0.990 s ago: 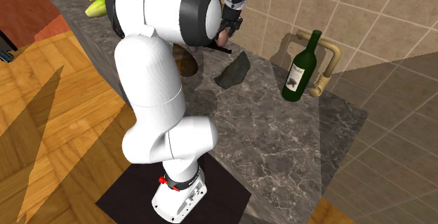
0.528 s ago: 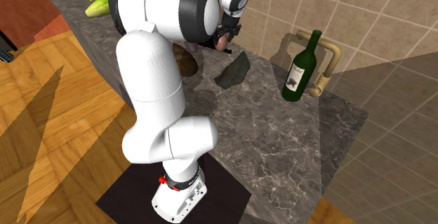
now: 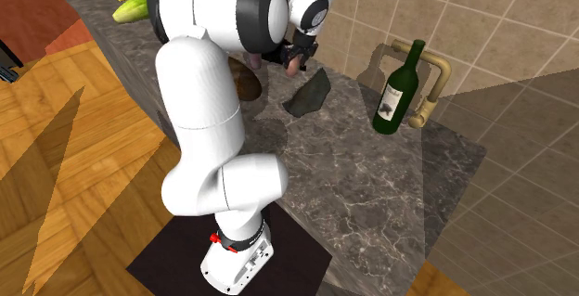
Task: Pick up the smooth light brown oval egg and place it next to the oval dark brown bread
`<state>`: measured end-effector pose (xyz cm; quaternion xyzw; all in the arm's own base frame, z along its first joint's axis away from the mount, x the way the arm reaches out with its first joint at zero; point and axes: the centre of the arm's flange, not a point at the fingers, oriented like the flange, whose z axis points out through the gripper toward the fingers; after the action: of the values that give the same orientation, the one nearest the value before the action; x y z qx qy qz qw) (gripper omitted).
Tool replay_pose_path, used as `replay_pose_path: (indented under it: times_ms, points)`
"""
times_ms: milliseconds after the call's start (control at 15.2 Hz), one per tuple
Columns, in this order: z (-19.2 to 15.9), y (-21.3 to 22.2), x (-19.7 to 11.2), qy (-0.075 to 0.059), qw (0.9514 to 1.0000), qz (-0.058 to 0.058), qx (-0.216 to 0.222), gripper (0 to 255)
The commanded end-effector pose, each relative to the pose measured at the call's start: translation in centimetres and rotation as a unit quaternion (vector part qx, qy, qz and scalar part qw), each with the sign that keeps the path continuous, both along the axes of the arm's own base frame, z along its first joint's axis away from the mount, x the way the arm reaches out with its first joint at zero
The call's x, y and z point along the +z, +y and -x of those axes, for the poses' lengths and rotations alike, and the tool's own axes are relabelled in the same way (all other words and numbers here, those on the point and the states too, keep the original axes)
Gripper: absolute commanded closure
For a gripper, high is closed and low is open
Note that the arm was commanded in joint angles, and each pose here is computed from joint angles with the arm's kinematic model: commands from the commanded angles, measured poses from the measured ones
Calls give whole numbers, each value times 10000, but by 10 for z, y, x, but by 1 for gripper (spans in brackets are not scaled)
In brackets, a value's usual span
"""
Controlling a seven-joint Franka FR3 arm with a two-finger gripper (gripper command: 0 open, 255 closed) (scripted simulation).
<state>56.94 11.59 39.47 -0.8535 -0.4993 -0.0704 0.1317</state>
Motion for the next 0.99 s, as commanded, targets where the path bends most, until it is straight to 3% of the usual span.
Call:
replay_pose_path:
  times_ms: [0, 660, 924]
  points:
    - [0, 1, -11, -4, 10000, -1, -2, 255]
    - [0, 1, -64, -4, 10000, -1, -2, 255]
    - [0, 1, -64, -4, 10000, -1, -2, 255]
